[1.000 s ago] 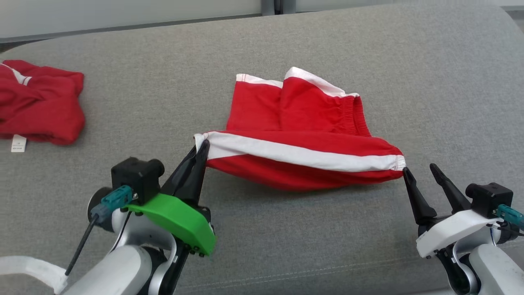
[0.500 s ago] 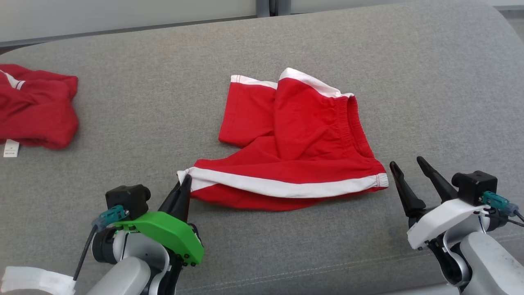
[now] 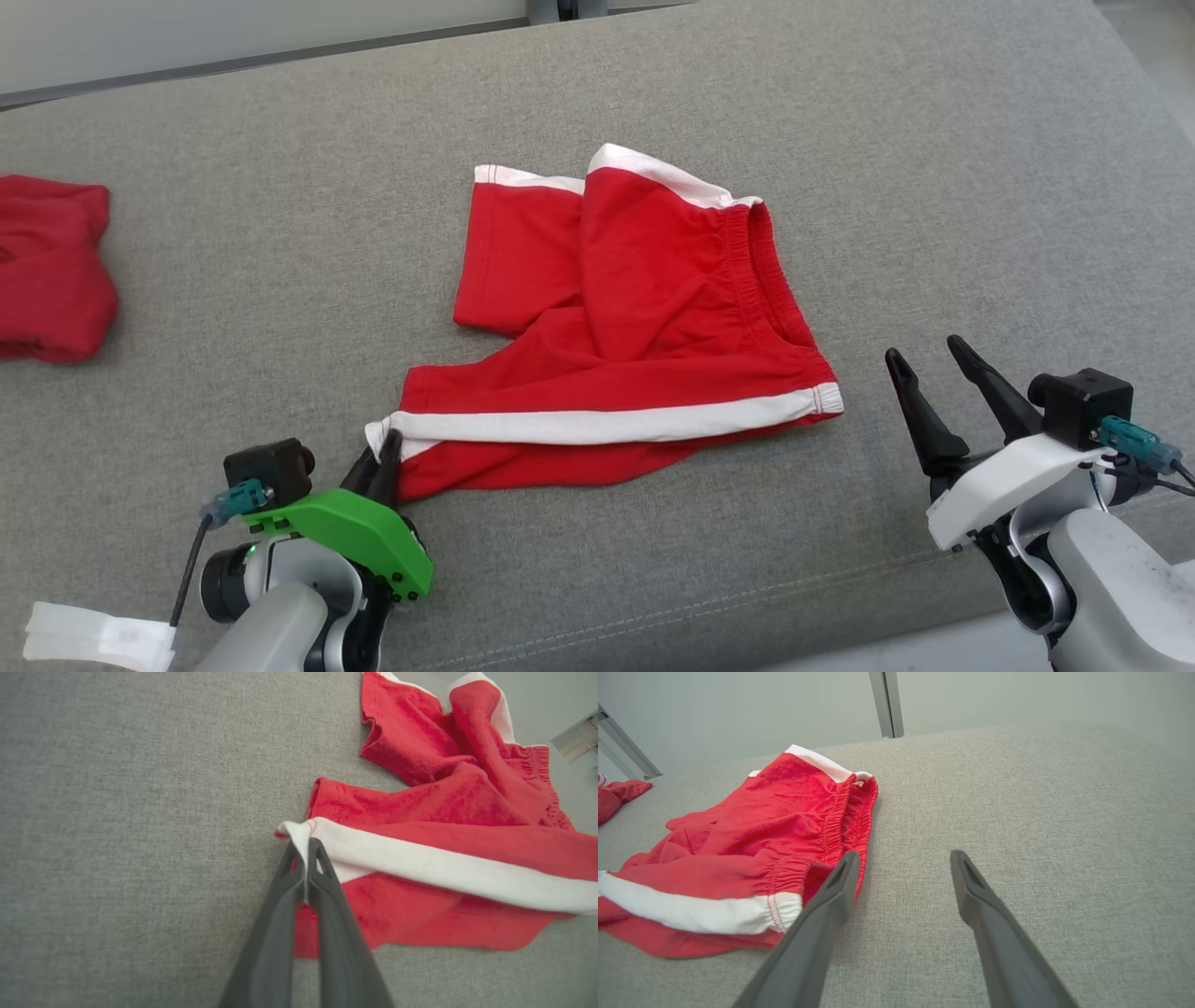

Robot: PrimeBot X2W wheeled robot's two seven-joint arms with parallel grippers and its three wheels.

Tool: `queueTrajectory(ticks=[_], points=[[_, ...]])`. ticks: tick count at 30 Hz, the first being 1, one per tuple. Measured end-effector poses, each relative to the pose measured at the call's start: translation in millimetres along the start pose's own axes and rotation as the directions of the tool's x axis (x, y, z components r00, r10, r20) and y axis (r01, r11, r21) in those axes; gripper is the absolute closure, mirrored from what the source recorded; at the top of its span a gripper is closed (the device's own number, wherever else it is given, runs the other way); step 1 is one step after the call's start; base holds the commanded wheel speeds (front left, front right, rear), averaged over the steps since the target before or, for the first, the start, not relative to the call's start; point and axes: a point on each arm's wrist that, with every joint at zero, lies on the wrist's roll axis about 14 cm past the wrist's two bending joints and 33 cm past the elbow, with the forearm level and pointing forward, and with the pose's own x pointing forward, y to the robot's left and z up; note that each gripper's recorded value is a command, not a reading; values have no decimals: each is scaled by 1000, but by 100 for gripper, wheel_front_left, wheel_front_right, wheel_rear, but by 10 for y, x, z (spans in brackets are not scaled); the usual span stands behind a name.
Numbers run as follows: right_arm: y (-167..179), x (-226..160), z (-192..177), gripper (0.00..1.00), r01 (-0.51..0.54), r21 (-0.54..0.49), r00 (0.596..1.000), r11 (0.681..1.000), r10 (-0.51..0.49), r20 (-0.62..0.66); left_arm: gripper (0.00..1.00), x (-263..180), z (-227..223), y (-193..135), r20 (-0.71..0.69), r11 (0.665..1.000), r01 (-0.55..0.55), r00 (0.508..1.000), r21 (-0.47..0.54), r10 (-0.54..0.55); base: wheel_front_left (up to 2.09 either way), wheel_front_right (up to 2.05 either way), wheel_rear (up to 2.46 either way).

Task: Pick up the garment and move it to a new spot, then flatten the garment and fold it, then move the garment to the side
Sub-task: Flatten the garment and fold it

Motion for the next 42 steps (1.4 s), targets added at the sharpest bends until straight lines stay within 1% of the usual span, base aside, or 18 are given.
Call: queueTrajectory(ticks=[4,8,13,21,24,26,31,37,42], points=[[9,-2,34,0,-3,-2,1000,1000,3,10,0,-24,-13,13,5,1000,1,1000,-3,-1,0,0,0],[38,-19,80,0,-11,-5,1000,1000,11,25,0,-86,82,-9,52,1000,9,999,2,-9,0,0,0],[45,-68,146,0,-13,-20,999,1000,14,45,0,-265,231,22,134,999,-6,991,44,0,0,0,0],[55,-158,380,0,10,-75,991,997,0,130,0,-692,539,91,295,992,-66,955,111,30,0,0,0],[93,-208,469,0,17,-96,986,995,-1,166,0,-875,654,75,353,986,-79,935,147,22,0,0,0],[143,-245,514,0,16,-106,982,994,4,187,0,-1001,742,55,397,984,-90,917,153,22,0,0,0],[287,-329,654,0,13,-154,972,988,24,234,0,-1295,776,152,450,979,-143,891,144,64,0,0,0],[476,-403,748,0,8,-168,963,986,37,267,0,-1518,834,303,496,973,-206,859,105,128,0,0,0],[582,-456,779,0,3,-176,960,984,47,278,0,-1629,838,365,515,970,-230,842,79,158,0,0,0]])
